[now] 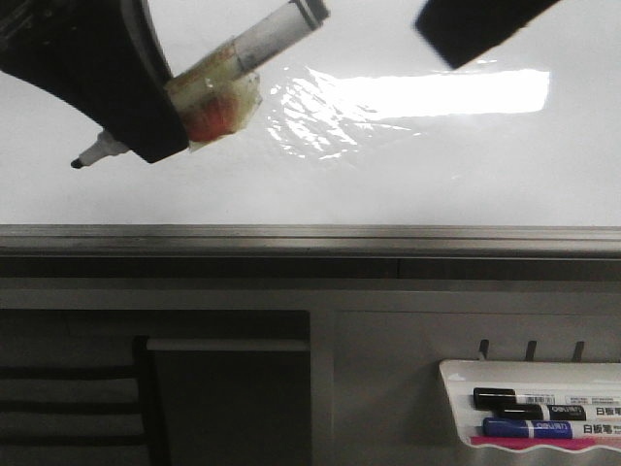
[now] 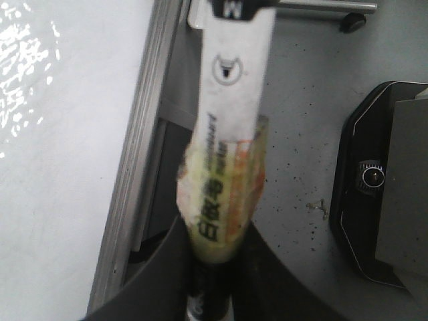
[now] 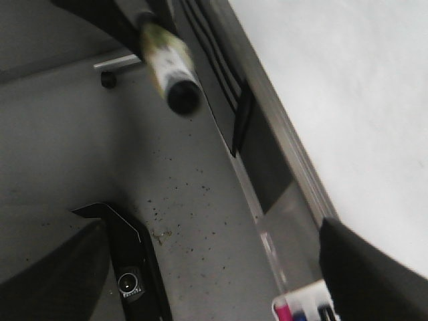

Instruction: Write number 7 on whiteboard

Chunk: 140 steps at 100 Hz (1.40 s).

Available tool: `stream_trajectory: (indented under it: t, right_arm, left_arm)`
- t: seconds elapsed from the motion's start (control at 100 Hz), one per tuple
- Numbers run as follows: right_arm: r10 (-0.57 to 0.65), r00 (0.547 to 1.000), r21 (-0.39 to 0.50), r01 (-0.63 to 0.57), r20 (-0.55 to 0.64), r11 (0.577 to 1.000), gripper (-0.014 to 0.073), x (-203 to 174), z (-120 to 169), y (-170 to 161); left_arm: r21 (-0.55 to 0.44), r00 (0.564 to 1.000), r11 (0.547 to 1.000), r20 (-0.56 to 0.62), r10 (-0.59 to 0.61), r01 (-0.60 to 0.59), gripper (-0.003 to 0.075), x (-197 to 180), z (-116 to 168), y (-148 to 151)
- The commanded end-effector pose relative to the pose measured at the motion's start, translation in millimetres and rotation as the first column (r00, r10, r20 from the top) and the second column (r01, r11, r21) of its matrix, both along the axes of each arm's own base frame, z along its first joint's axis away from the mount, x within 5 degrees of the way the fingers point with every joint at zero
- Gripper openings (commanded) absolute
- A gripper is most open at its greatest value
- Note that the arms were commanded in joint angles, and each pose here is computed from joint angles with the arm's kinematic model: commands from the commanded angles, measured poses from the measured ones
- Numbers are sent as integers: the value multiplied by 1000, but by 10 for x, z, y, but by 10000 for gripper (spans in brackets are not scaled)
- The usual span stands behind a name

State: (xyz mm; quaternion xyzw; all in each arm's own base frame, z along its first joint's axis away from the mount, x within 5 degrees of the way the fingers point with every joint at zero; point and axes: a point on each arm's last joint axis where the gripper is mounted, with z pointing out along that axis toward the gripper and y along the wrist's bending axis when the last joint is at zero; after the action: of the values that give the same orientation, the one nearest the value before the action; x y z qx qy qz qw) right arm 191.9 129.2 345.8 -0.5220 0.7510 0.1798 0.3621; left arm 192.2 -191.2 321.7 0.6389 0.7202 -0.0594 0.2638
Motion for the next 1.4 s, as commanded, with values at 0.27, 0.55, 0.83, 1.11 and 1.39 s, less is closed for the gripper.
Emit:
stream_trajectory:
  t: [0.27, 0.55, 0.83, 1.11, 1.39]
  right_arm:
    - [106, 984, 76, -117, 144, 990, 564, 149, 64, 585]
    - [165, 982, 91, -173, 88, 981, 460, 304, 89, 763]
    - [170, 982, 90, -177, 84, 980, 306, 302, 98, 759]
    - [165, 985, 82, -169, 55, 982, 240, 335, 82, 685]
    - [165, 985, 82, -169, 55, 982, 123, 335, 82, 685]
  left_arm:
    - [-87, 996, 996, 83, -7, 14, -20, -32, 222, -24]
    - [-74, 995, 997, 98, -26, 33, -20, -29, 221, -22]
    - [-64, 994, 997, 105, -28, 34, -20, -24, 219, -15]
    - [-64, 994, 997, 105, -28, 34, -20, -24, 219, -15]
    - [-64, 994, 997, 105, -28, 34, -20, -24, 219, -15]
